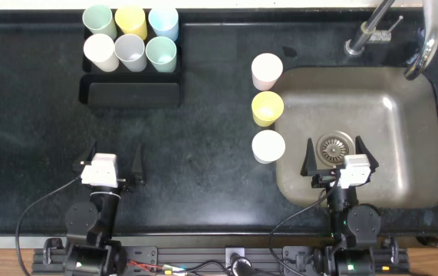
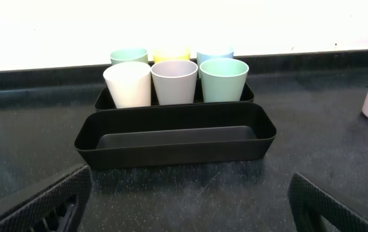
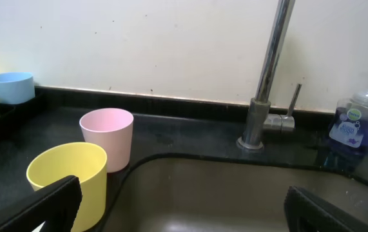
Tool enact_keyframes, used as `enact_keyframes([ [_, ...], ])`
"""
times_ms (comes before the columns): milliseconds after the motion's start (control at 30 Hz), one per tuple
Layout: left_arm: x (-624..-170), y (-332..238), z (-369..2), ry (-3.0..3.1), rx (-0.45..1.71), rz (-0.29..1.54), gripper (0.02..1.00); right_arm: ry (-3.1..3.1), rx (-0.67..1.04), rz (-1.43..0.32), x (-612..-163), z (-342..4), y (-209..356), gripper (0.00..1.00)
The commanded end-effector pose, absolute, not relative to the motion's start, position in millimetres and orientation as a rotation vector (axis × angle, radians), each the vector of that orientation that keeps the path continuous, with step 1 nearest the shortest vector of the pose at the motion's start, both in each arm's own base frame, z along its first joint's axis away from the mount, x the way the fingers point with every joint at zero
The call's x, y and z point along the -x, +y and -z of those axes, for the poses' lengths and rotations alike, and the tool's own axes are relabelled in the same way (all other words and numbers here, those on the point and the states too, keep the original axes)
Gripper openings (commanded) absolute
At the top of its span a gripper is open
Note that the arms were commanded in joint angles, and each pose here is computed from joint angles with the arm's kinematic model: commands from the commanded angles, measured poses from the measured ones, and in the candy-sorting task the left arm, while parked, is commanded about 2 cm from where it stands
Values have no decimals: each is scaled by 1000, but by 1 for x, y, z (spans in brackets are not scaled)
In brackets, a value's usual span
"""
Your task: Store Cups
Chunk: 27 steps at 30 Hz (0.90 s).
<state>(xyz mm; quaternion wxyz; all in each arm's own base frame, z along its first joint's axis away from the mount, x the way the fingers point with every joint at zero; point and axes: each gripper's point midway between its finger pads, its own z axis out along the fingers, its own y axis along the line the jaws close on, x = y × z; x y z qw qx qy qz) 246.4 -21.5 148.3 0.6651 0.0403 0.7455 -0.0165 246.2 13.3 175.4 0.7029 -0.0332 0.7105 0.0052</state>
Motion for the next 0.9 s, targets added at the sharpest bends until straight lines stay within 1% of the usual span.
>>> enact_keyframes([
  [33, -246, -23, -149, 1677, -103, 39, 998, 1582, 84, -17, -246, -172, 15, 996],
  [633, -246, -23, -151, 1675, -94, 50, 1000, 1582, 84, -17, -246, -172, 15, 998],
  [733, -246, -31, -160, 1677, -122, 92, 1000, 1582, 84, -17, -246, -172, 15, 998],
  [900, -253, -60, -193, 1740, -238, 233, 1000, 1582, 84, -17, -246, -172, 15, 998],
])
